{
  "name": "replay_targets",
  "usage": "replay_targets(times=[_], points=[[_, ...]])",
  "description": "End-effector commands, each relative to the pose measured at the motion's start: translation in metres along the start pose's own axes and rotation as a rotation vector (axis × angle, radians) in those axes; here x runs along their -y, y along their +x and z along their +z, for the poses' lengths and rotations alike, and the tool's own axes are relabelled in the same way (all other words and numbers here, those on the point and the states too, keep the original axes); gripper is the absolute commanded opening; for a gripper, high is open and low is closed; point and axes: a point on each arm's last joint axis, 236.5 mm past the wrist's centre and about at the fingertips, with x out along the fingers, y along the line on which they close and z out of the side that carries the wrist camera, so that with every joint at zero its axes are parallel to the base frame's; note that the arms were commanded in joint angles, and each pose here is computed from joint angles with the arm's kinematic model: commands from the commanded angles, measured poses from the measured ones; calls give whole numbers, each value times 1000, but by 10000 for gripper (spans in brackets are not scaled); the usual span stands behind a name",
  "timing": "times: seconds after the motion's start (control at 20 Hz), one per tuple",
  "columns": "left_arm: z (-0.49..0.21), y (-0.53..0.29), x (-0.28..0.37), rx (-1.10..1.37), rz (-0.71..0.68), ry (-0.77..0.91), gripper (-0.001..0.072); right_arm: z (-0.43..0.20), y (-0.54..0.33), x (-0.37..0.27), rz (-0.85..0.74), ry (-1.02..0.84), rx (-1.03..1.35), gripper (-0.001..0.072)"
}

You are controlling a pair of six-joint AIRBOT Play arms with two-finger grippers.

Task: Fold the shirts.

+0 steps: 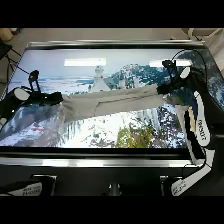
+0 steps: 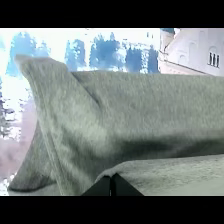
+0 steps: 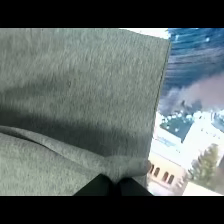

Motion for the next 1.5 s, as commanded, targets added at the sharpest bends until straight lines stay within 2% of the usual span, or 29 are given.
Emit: replay_targets(times=[0.0,0.1,0.15,0.25,0.35,0.45,0.6,0.7,0.85,0.9,0.95,1.0,1.1,1.15,1.2,1.25,1.3,1.45], points=[[-4,46,-16,-82,22,-30,20,7,34,-4,41,85,18,24],[-28,60,-23,-177,31,-60,30,6,44,-15,97,112,20,50],[-33,61,-24,-196,31,-61,137,10,42,-19,112,101,34,181],[-28,51,-24,-198,26,-62,591,14,25,-14,120,46,38,595],[-13,29,-22,-166,15,-42,610,11,2,5,110,40,42,675],[5,3,-11,-94,1,-9,609,-1,-5,28,143,143,49,679],[22,-37,21,0,-37,53,608,-19,9,21,342,329,39,684],[24,-57,48,42,-67,105,607,-24,23,7,425,380,19,683],[18,-75,84,68,-113,175,607,-16,42,-16,461,395,13,679],[14,-77,93,66,-125,192,607,-15,47,-23,462,410,2,666],[10,-76,101,61,-136,209,607,-14,52,-32,470,416,-11,618],[6,-75,108,53,-144,222,607,-13,55,-39,473,411,-20,498],[-2,-69,118,34,-157,244,593,-5,53,-50,486,367,0,17],[-4,-63,123,33,-161,250,588,2,46,-54,500,347,22,24],[-5,-56,127,37,-165,255,459,10,32,-57,508,307,49,23],[-7,-46,132,35,-170,257,177,17,16,-58,504,271,74,23],[-7,-36,140,39,-190,244,48,24,-4,-61,503,235,96,23],[-19,8,175,11,-307,106,45,51,-77,-74,477,145,186,23]])
